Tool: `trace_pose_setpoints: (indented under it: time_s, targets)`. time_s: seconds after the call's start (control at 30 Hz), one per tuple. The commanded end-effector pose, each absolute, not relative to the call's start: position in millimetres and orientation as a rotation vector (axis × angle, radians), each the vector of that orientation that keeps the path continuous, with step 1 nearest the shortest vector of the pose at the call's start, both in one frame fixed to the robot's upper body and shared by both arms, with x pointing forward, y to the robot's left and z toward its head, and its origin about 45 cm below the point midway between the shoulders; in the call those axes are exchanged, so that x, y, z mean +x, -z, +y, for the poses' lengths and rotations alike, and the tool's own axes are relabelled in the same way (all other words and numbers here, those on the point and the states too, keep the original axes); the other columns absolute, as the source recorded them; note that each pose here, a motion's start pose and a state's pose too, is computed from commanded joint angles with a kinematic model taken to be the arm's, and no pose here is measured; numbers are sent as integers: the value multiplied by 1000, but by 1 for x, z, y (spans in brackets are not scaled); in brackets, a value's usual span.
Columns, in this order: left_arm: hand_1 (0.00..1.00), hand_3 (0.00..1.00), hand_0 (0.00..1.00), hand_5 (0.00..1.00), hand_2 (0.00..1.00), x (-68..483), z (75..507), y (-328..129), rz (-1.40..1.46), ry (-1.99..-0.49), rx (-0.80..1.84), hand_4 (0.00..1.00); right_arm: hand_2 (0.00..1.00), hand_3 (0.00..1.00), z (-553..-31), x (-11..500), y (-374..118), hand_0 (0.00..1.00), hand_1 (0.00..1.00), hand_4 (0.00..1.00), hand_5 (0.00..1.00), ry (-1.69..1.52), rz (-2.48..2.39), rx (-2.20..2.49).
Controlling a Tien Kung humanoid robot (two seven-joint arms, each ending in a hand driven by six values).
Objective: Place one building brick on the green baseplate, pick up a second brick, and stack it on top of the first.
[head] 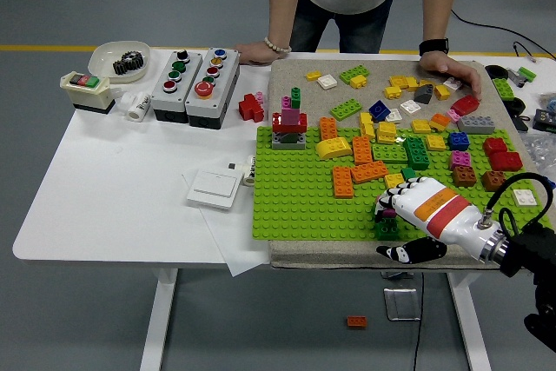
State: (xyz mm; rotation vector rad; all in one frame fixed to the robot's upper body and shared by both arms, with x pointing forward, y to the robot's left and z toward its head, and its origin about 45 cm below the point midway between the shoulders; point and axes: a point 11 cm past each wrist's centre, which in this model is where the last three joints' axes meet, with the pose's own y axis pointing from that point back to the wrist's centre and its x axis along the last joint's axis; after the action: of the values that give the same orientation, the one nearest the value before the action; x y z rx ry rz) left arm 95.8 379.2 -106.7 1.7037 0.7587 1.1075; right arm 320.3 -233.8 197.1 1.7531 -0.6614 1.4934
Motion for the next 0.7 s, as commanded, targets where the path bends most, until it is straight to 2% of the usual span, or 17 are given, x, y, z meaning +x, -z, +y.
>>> trace_pose_setpoints:
  time_s: [0.7]
  targets:
    - [814,624,837,687,815,94,379,107,762,-1103,1704,726,642,551,-232,323,-206,615,597,844,510,-1533,-704,1742]
